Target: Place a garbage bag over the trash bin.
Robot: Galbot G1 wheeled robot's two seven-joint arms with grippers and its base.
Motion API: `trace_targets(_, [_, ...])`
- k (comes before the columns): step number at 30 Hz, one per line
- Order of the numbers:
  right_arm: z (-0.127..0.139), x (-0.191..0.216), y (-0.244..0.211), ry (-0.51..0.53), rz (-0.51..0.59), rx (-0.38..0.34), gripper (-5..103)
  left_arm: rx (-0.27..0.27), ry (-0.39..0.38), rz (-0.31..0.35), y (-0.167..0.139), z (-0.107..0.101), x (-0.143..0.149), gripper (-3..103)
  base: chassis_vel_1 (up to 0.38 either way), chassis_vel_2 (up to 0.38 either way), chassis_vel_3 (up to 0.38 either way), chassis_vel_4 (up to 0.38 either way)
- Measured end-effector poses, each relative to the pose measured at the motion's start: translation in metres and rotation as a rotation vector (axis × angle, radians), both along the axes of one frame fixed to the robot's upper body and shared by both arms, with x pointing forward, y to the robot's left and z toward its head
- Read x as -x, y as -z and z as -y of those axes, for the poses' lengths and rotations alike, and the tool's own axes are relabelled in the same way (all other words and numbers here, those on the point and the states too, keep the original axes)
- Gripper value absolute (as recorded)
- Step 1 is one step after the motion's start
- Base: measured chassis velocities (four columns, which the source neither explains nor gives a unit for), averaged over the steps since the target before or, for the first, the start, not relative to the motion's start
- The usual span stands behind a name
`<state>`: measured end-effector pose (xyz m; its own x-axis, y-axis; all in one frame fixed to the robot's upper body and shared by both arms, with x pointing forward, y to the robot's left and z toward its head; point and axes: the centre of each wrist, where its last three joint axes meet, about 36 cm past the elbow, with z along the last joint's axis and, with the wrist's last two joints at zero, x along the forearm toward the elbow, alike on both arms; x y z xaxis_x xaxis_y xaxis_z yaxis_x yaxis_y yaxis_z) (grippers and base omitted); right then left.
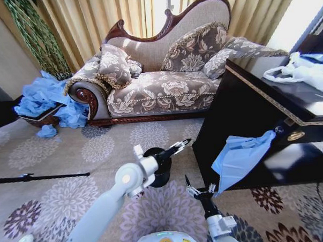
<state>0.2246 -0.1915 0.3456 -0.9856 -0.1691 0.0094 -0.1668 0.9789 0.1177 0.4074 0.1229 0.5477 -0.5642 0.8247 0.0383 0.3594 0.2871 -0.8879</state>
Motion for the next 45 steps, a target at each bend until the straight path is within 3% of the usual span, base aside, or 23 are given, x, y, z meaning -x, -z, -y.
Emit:
trace_targets(10, [0.001, 0.002, 0.002, 0.004, -0.008, 0.006, 100, 0.050, 0.065, -0.021, -0.007, 0.016, -0.009, 100, 0.000, 0.000, 0.000, 0.000])
trace_targets(16, [-0.002, 0.000, 0.005, 0.003, -0.011, 0.006, 100, 0.041, 0.103, -0.028, -0.006, 0.024, -0.014, 100, 0.000, 0.000, 0.000, 0.000])
trace_targets(24, [0.002, -0.003, 0.010, 0.018, -0.016, 0.015, 100, 0.062, 0.158, -0.044, -0.004, 0.064, -0.032, 100, 0.000, 0.000, 0.000, 0.000])
trace_targets(27, [0.006, -0.006, 0.010, 0.029, -0.014, 0.019, 100, 0.082, 0.204, -0.056, -0.005, 0.094, -0.044, 100, 0.000, 0.000, 0.000, 0.000])
trace_targets(28, [0.006, -0.006, 0.010, 0.029, -0.014, 0.019, 100, 0.082, 0.204, -0.056, -0.005, 0.094, -0.044, 100, 0.000, 0.000, 0.000, 0.000])
trace_targets(34, [0.009, -0.011, 0.013, 0.035, -0.009, 0.019, 100, 0.097, 0.313, -0.086, -0.005, 0.139, -0.049, 100, 0.000, 0.000, 0.000, 0.000])
trace_targets(45, [0.014, -0.012, 0.014, 0.048, 0.005, 0.017, 100, 0.091, 0.357, -0.109, 0.002, 0.164, -0.050, 100, 0.000, 0.000, 0.000, 0.000])
